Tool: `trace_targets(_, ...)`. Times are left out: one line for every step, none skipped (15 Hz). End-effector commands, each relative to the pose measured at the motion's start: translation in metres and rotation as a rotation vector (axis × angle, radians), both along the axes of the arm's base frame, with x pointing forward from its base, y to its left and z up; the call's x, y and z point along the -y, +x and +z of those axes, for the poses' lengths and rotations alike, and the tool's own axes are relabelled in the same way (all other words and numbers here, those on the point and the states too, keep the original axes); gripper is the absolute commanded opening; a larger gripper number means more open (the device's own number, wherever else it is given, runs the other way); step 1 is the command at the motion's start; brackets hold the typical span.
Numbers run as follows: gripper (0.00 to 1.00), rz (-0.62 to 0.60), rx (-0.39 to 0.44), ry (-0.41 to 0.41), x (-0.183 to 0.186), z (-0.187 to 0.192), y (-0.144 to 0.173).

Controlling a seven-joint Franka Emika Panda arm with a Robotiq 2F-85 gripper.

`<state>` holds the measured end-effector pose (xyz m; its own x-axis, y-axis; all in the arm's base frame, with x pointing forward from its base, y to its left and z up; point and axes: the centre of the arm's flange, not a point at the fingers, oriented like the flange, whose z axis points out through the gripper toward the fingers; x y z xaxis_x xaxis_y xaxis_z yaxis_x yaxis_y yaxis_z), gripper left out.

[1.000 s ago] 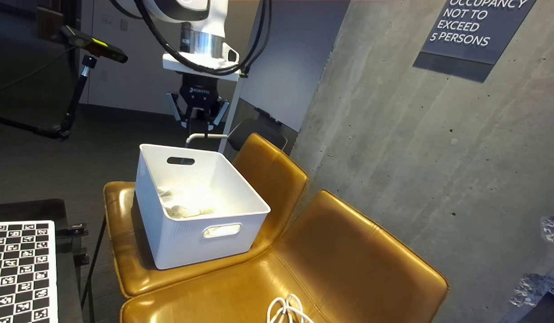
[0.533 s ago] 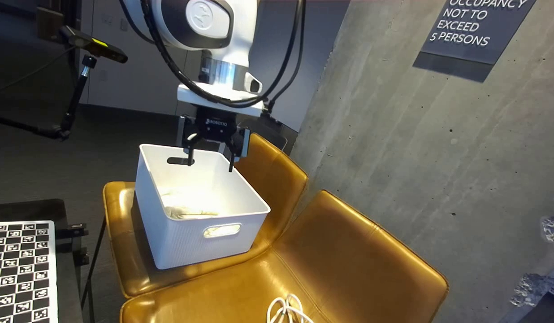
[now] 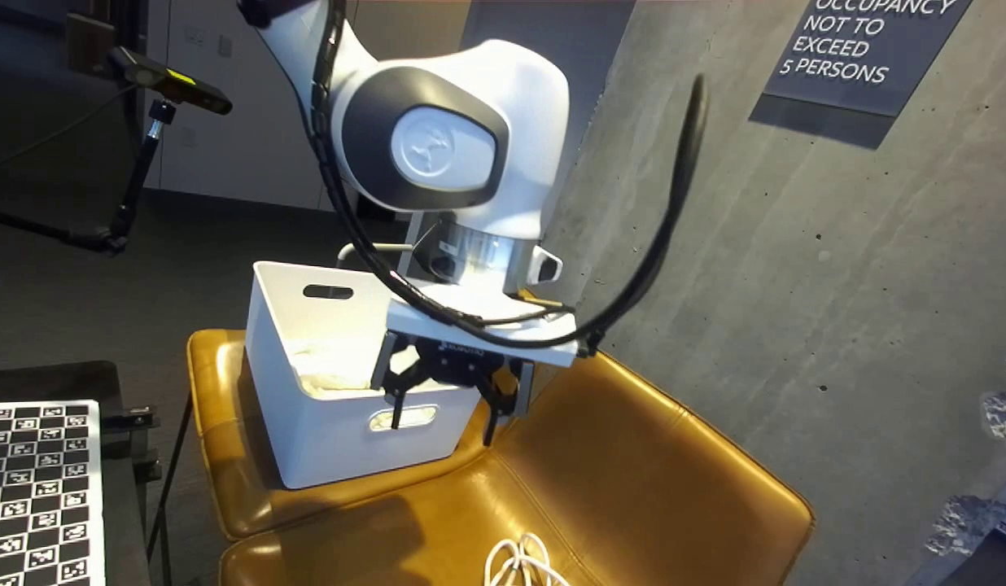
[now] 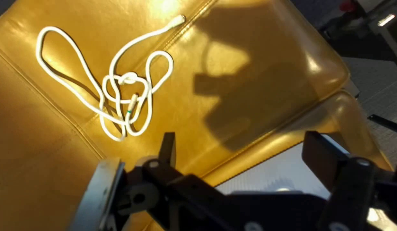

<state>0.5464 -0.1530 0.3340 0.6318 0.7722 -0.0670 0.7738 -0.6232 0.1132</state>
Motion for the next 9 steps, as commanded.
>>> trace_targets(1.00, -0.010, -0.002, 0.028, 0.046, -0.026, 0.050)
trace_targets(1.00, -0.012, -0.005, 0.031, 0.054, -0.033, 0.060)
trace_targets(1.00, -0.012, -0.005, 0.032, 0.063, -0.042, 0.073)
trace_targets(1.00, -0.008, -0.003, 0.029, 0.069, -0.049, 0.083)
trace_targets(1.00, -0.003, 0.000, 0.025, 0.076, -0.059, 0.094)
trace_targets(1.00, 0.004, 0.000, 0.021, 0.081, -0.070, 0.104)
trace_targets(1.00, 0.007, 0.001, 0.018, 0.084, -0.079, 0.112)
trace_targets(1.00, 0.010, 0.004, 0.015, 0.087, -0.091, 0.120)
trace_targets(1.00, 0.013, 0.007, 0.013, 0.089, -0.101, 0.126)
